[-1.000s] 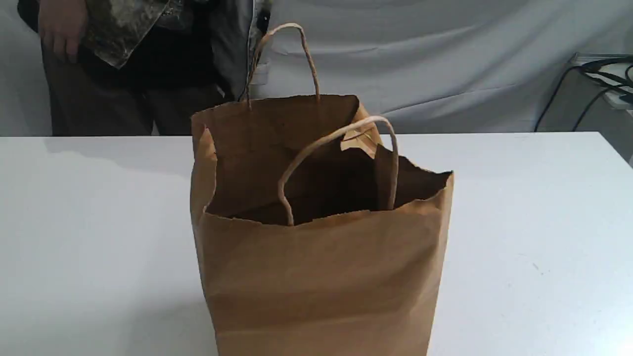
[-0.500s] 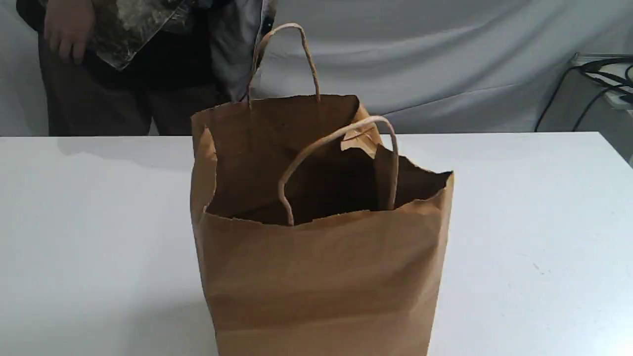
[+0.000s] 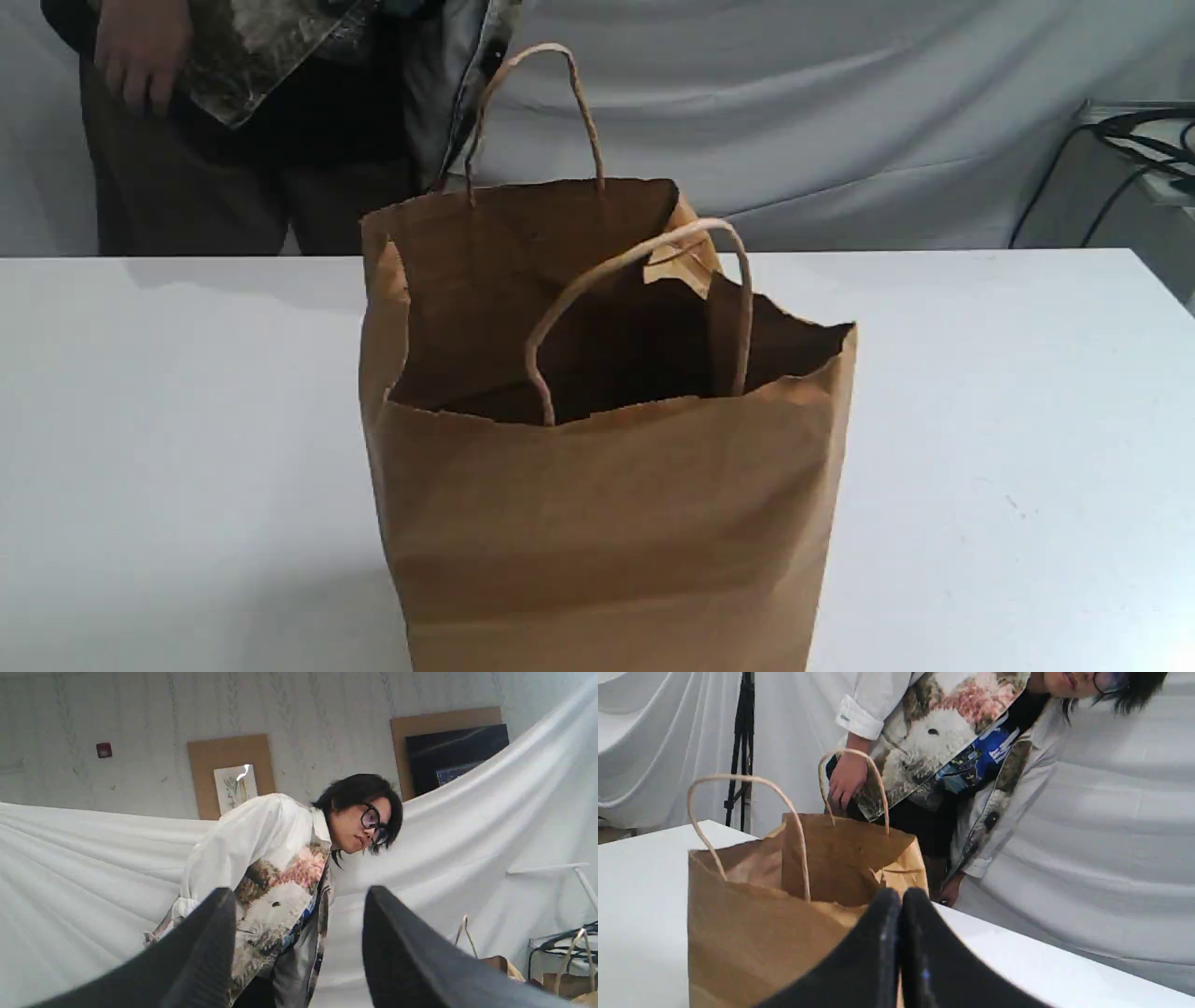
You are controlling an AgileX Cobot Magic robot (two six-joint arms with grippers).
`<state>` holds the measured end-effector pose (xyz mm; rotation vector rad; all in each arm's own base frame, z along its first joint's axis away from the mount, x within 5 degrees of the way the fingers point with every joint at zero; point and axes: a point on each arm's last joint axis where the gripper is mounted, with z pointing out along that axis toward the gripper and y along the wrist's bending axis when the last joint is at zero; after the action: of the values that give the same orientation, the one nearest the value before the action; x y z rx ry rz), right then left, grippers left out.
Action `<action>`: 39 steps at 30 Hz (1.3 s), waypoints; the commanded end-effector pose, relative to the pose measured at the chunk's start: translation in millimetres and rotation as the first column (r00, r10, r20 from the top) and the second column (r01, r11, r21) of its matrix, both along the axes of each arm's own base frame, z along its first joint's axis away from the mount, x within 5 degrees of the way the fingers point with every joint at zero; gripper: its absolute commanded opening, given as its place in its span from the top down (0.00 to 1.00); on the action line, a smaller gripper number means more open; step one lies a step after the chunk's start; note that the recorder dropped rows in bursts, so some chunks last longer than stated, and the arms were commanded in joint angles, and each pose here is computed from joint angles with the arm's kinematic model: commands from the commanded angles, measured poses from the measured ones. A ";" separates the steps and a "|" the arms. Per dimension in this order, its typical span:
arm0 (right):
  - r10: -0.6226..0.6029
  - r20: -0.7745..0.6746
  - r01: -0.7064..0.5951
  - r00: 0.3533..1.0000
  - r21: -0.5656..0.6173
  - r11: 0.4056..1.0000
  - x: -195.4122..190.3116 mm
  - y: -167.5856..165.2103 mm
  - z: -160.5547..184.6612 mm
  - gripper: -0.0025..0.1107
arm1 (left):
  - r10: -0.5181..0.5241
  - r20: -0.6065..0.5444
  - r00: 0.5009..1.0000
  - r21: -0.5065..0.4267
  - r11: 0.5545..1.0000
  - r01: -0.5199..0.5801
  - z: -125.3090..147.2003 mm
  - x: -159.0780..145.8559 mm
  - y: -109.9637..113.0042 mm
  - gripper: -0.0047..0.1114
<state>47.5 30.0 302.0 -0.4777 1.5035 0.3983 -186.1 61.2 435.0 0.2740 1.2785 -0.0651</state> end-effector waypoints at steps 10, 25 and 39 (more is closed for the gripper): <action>-0.002 -0.018 0.001 1.000 -0.006 1.000 5.7 3.3 -24.1 0.98 | -0.171 -0.119 0.978 -0.070 0.984 0.164 -45.3 126.9 -51.8 0.71; 0.081 -0.172 -0.035 0.982 0.257 0.966 2.6 7.9 -23.2 0.98 | -0.171 -0.140 0.975 -0.279 0.952 0.127 -166.6 225.5 -76.3 0.71; 0.081 -0.172 -0.035 0.982 0.257 0.966 2.6 7.9 -23.2 0.98 | -0.193 -0.119 0.974 -0.397 0.908 0.131 -171.4 228.2 -75.3 0.71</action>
<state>50.2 38.1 279.4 -0.2969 1.5984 0.6794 42.1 -14.3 264.1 0.0422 1.3722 -0.4717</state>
